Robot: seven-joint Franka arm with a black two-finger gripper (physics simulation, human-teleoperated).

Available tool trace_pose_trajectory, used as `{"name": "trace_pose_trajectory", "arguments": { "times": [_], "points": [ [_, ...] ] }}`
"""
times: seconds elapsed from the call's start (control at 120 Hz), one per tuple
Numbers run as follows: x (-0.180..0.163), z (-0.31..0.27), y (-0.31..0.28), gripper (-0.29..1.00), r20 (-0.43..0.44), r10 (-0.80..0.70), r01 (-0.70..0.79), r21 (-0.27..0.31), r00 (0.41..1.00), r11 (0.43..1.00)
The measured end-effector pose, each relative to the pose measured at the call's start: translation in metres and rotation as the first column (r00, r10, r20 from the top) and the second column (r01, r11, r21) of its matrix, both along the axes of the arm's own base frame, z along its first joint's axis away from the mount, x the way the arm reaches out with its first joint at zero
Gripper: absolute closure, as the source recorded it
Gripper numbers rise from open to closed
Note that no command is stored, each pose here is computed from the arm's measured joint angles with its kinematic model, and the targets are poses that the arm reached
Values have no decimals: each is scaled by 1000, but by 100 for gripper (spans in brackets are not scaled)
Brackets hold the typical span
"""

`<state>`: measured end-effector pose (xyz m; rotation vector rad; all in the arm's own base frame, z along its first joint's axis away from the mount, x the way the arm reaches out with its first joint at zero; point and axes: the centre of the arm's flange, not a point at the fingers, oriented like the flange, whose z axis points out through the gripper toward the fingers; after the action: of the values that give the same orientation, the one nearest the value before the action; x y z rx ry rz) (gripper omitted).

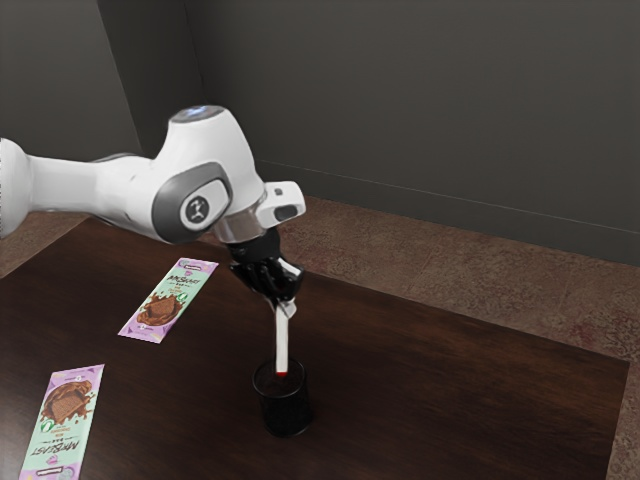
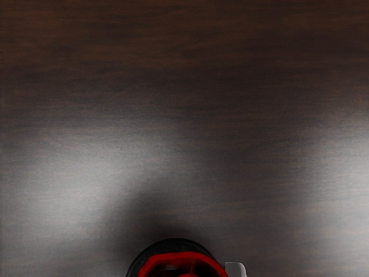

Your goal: Put the marker into the pen holder.

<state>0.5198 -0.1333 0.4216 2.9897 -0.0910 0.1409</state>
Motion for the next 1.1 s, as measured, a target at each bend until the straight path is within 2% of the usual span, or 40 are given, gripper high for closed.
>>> {"name": "trace_pose_trajectory", "arguments": {
  "times": [0.133,0.483,0.75,0.9,0.967,1.042,1.1],
  "points": [
    [4,0,1,75,27,7,-8,11,1000,1000],
    [8,-23,-7,75,23,1,-2,46,1000,999],
    [-12,-29,-11,74,11,-8,7,63,1000,998],
    [-16,-24,-17,44,18,-25,24,66,1000,998],
    [-15,-9,-22,32,46,-49,45,82,998,996],
    [27,74,-35,23,167,-85,67,114,982,991],
    [53,127,-39,17,209,-91,65,130,974,989]
  ]
}}
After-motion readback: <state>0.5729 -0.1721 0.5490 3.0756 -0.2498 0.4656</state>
